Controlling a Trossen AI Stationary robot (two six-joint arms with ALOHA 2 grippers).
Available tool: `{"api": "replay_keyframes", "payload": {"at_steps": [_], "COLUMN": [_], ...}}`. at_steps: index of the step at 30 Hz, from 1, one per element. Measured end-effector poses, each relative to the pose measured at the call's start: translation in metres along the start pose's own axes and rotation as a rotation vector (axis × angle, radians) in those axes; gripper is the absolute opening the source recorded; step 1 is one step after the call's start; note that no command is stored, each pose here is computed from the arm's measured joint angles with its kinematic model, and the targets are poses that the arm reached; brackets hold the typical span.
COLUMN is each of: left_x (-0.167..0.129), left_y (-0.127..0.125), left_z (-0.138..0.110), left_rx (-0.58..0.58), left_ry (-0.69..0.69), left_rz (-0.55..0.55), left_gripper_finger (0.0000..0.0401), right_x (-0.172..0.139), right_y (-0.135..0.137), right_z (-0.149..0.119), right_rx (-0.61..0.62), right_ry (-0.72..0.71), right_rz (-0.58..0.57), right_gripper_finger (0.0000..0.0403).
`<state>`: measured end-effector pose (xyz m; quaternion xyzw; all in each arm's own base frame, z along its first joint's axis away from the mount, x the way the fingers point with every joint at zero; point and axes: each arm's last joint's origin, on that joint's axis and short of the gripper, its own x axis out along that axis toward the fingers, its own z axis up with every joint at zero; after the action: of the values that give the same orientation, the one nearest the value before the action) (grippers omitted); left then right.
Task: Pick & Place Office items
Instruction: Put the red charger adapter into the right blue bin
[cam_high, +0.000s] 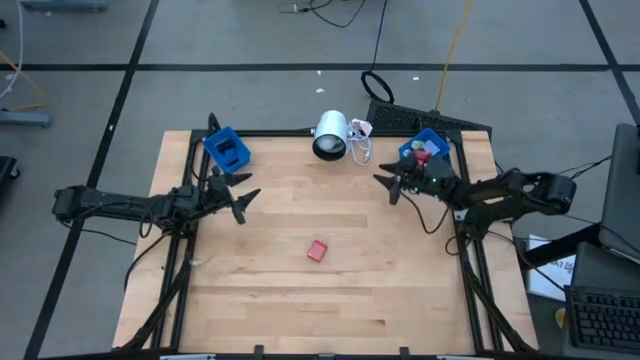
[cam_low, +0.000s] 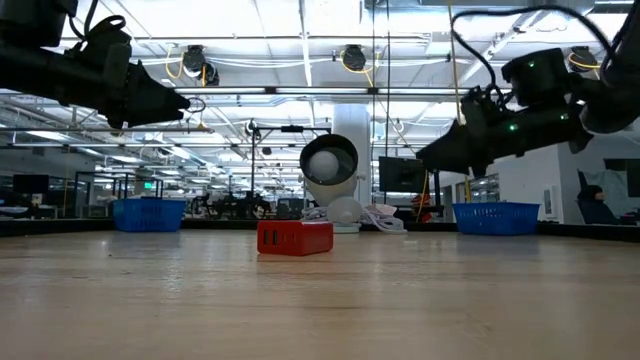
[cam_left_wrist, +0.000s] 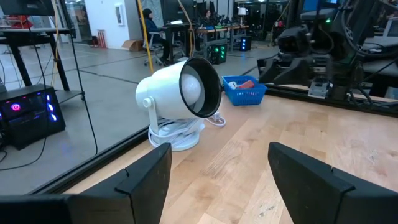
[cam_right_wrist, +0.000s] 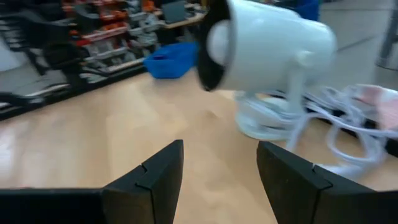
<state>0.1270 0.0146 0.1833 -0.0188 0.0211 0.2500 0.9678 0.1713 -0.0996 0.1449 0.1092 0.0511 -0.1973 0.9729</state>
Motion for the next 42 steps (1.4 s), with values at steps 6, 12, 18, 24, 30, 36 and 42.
{"api": "replay_keyframes", "payload": {"at_steps": [6,12,18,24,30,36,42], "left_x": [0.000,0.000,0.000,0.000,0.000,0.000,0.000], "left_y": [0.000,0.000,0.000,0.000,0.000,0.000,0.000], "left_z": [0.000,0.000,0.000,0.000,0.000,0.000,0.000], "left_rx": [0.000,0.000,0.000,0.000,0.000,0.000,0.000], "left_ry": [0.000,0.000,0.000,0.000,-0.001,0.000,-0.001], "left_rz": [0.000,0.000,0.000,0.000,0.000,0.000,0.000], "left_gripper_finger": [0.0271,0.0271,0.0271,0.0271,0.0271,0.0271,0.0271], "right_x": [0.002,0.001,0.003,0.008,0.009,0.013,0.016], "right_y": [0.021,0.041,0.059,0.073,0.083,0.093,0.103], "right_z": [0.000,-0.001,0.002,0.010,0.013,0.018,0.022], "right_rx": [-0.058,-0.184,-0.229,-0.234,-0.241,-0.245,-0.249], "right_ry": [-0.019,-0.041,-0.063,-0.091,-0.108,-0.099,-0.076], "right_rz": [0.110,0.210,0.293,0.351,0.389,0.424,0.457], "right_gripper_finger": [0.0192,0.0192,0.0192,0.0192,0.0192,0.0192,0.0192]}}
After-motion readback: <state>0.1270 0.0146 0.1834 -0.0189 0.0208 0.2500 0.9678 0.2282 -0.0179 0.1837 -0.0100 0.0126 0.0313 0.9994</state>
